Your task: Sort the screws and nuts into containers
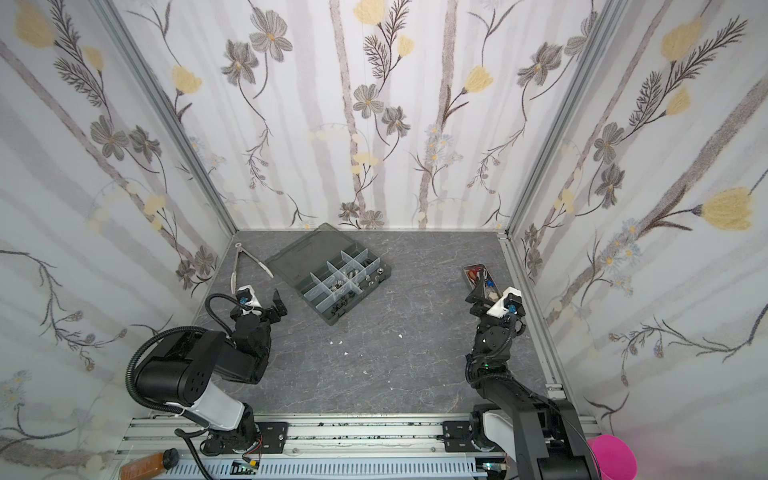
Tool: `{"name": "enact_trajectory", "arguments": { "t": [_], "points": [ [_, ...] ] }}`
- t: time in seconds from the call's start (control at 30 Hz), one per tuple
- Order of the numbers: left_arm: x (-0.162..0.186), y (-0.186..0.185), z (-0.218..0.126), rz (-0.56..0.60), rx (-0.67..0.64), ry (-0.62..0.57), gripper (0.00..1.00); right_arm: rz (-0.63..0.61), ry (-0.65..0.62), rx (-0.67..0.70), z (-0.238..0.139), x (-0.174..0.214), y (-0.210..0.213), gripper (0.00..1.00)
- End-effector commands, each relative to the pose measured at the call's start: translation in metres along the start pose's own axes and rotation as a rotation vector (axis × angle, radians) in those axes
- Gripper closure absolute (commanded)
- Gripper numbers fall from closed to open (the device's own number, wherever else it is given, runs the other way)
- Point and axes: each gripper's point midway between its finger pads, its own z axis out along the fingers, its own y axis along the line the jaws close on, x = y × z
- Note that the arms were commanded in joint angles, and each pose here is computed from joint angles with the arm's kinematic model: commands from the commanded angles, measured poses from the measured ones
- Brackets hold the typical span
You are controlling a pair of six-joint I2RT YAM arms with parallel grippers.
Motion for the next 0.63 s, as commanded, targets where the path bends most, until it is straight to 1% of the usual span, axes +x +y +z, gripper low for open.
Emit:
{"name": "enact_trajectory", "arguments": {
  "t": [0.0,0.03,0.07,0.13,0.2,0.23,0.27,0.33,0.4,0.47,0.53,0.6],
  "points": [
    [-0.015,0.000,0.001,-0.010,-0.009,-0.055,0.00,-0.070,0.130,0.041,-0.015,0.044,-0.021,0.00],
    [-0.015,0.001,0.001,-0.010,-0.011,-0.057,0.00,-0.074,0.139,0.034,-0.018,0.051,-0.021,0.00],
    [-0.015,0.001,0.001,-0.009,-0.010,-0.056,0.00,-0.071,0.115,0.017,-0.019,0.049,-0.019,0.01],
    [-0.015,0.000,0.001,-0.009,-0.009,-0.057,0.00,-0.081,0.088,-0.070,-0.021,0.050,-0.005,0.00],
    [-0.014,0.000,0.001,-0.009,-0.009,-0.054,0.00,-0.110,0.143,-0.120,-0.015,0.072,0.003,0.00],
    [-0.015,0.001,0.002,-0.010,-0.010,-0.056,0.00,-0.118,0.108,-0.149,-0.010,0.068,0.011,0.00],
    [-0.015,0.000,0.001,-0.009,-0.009,-0.056,0.00,-0.135,0.135,-0.170,-0.009,0.075,0.015,0.01],
    [-0.014,0.001,0.002,-0.009,-0.011,-0.054,0.00,-0.158,0.269,-0.143,0.004,0.096,0.015,0.00],
    [-0.013,0.000,0.004,-0.009,-0.006,-0.044,0.00,-0.169,0.252,-0.164,0.019,0.098,0.024,0.00],
    [-0.011,0.001,0.009,-0.019,0.010,-0.024,0.00,-0.189,0.339,-0.159,0.022,0.110,0.025,0.00],
    [-0.011,0.000,0.010,-0.025,0.020,-0.018,0.00,-0.179,0.271,-0.173,0.019,0.101,0.026,0.01],
    [-0.011,0.000,0.010,-0.025,0.021,-0.020,0.00,-0.180,0.297,-0.157,0.020,0.104,0.024,0.00]
  ]
}}
